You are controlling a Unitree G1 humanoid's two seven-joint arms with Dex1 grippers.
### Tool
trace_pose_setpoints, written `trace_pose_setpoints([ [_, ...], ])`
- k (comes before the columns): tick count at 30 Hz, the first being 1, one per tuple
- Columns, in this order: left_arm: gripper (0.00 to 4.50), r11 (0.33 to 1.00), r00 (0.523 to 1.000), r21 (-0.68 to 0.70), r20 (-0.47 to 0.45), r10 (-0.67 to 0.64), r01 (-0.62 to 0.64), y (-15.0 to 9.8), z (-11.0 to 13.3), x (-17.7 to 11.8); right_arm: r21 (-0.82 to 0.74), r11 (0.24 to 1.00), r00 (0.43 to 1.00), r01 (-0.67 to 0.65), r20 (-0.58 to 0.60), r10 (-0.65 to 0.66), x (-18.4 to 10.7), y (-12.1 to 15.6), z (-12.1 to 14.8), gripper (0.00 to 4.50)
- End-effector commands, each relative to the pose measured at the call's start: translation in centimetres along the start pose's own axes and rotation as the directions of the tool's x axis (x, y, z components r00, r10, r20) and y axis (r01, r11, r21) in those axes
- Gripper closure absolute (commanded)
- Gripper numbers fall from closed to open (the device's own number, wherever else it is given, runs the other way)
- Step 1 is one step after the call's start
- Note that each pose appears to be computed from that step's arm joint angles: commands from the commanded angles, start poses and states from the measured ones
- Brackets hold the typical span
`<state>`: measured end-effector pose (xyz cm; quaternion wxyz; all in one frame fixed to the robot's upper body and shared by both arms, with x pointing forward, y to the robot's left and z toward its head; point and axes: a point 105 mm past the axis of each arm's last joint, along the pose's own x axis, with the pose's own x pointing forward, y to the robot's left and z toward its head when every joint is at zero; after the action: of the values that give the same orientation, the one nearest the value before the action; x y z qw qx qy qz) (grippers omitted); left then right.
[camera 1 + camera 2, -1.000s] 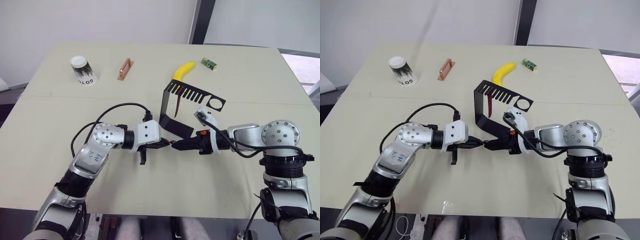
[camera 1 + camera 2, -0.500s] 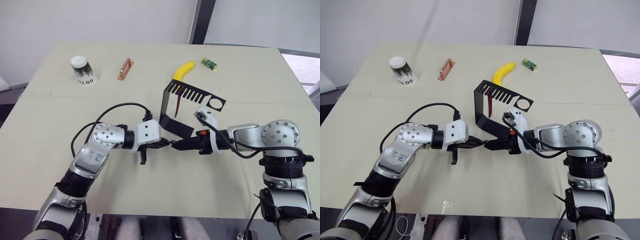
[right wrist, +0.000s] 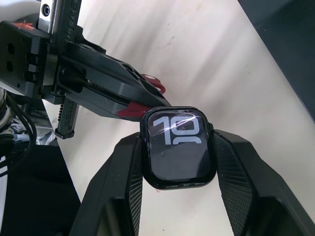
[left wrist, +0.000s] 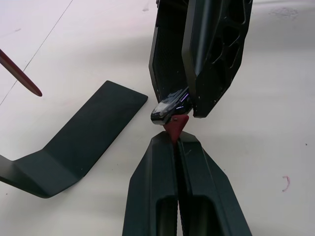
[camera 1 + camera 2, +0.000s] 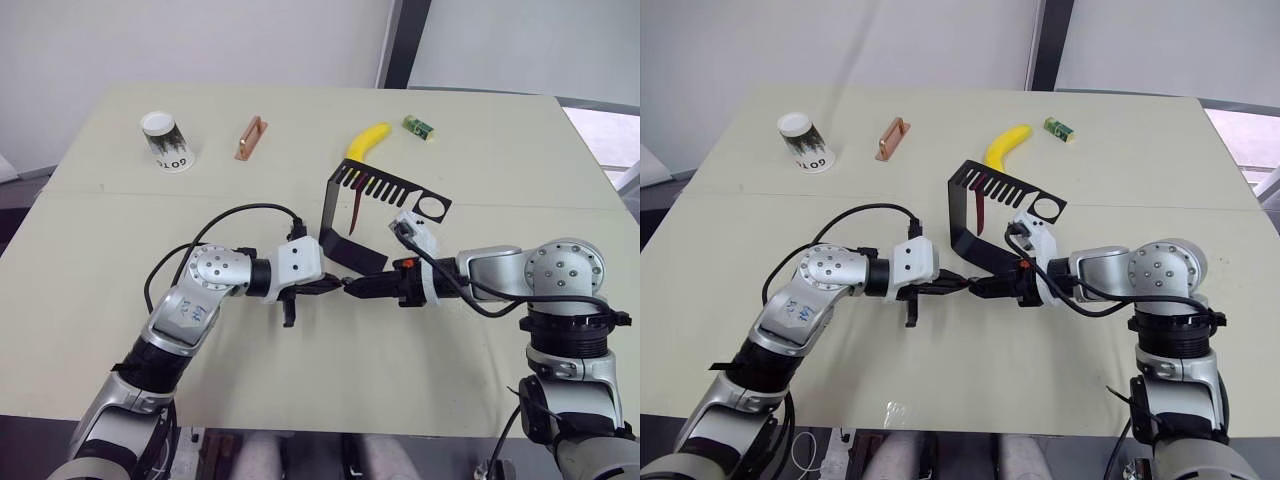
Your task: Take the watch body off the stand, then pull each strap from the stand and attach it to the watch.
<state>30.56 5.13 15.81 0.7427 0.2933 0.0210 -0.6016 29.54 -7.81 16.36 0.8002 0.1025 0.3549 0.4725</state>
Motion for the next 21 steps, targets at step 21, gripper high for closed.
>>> trace_pose_setpoints([
  [21, 4.50, 0.996, 0.996, 0.088, 0.084, -0.002, -0.005, 0.36, 2.89, 0.84, -0.062, 0.989, 0.991, -0.136, -0.023, 0.135, 0.73, 2.80, 0.39, 2.89],
])
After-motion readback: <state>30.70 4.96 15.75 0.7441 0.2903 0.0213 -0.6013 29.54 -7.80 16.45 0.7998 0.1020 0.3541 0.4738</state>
